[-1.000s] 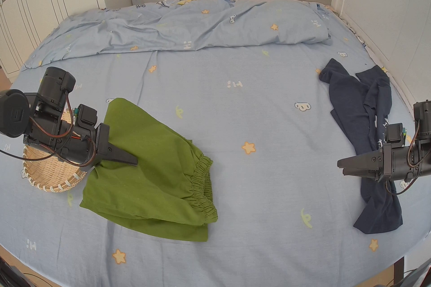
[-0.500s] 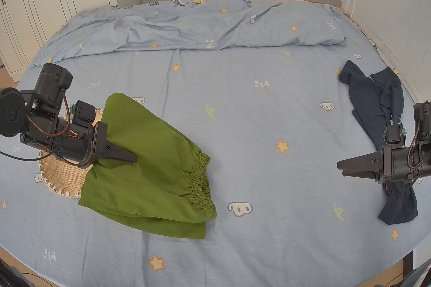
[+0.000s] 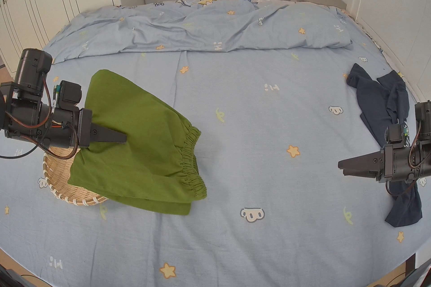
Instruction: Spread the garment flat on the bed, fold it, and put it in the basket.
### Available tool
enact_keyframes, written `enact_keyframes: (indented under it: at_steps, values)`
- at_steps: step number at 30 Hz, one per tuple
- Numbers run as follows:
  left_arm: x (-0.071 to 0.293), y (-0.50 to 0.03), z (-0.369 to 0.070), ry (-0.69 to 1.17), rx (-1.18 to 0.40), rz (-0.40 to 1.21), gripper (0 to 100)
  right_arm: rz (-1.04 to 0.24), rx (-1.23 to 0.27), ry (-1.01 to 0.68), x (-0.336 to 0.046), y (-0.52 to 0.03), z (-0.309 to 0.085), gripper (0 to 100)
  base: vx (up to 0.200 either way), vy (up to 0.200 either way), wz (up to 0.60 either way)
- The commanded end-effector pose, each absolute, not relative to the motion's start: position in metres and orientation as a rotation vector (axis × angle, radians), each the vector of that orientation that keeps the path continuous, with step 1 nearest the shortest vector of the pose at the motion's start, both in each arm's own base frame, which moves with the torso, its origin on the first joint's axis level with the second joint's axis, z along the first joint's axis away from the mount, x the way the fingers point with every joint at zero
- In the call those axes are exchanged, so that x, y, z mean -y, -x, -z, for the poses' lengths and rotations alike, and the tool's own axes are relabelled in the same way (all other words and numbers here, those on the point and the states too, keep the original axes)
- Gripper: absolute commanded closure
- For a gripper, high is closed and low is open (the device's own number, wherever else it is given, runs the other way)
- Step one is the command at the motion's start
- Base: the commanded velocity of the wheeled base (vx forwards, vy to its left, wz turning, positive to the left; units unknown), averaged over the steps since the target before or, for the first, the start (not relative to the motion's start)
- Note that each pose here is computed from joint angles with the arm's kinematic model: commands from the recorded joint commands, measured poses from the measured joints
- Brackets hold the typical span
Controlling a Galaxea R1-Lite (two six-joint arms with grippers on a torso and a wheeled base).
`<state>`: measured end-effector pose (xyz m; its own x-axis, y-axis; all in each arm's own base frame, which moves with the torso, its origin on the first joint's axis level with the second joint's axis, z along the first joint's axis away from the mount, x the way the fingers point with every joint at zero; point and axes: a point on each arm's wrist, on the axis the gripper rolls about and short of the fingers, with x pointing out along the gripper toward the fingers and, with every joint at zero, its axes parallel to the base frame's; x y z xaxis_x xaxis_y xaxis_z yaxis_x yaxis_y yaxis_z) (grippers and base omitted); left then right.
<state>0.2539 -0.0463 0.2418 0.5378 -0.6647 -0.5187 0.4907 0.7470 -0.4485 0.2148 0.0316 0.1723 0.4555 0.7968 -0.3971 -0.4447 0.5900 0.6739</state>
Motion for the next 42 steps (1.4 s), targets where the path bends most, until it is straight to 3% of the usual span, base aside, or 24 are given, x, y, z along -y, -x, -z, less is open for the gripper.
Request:
enact_keyframes:
  at_steps: [1,6,12,16,22,28,35,42]
  values:
    - [0.021,-0.248,-0.257,0.249,-0.575,0.624,100,-0.812,-0.76,-0.524,-0.032,-0.215,-0.173,0,0.0,0.0,0.0]
    - [-0.012,-0.259,-0.259,0.254,-0.405,0.515,100,-0.809,-0.759,-0.524,-0.031,-0.215,-0.173,0,0.0,0.0,0.0]
    - [-0.035,-0.259,-0.262,0.312,-0.352,0.432,100,-0.813,-0.752,-0.521,-0.031,-0.213,-0.174,0,0.0,0.0,0.0]
    - [-0.044,-0.257,-0.247,0.357,-0.4,0.414,100,-0.818,-0.735,-0.516,-0.031,-0.209,-0.178,0,0.0,0.0,0.0]
    - [-0.057,-0.256,-0.18,0.495,-0.619,0.324,100,-0.818,-0.741,-0.516,-0.031,-0.208,-0.177,0,0.0,0.0,0.0]
    - [-0.079,-0.257,-0.153,0.658,-0.71,0.199,100,-0.82,-0.754,-0.52,-0.032,-0.209,-0.173,0,0.0,0.0,0.0]
    - [-0.09,-0.264,-0.142,0.689,-0.738,0.154,100,-0.83,-0.762,-0.517,-0.035,-0.208,-0.172,0,0.0,0.0,0.0]
    - [-0.098,-0.291,-0.127,0.652,-0.829,-0.016,100,-0.83,-0.764,-0.515,-0.035,-0.208,-0.172,0,0.0,0.0,0.0]
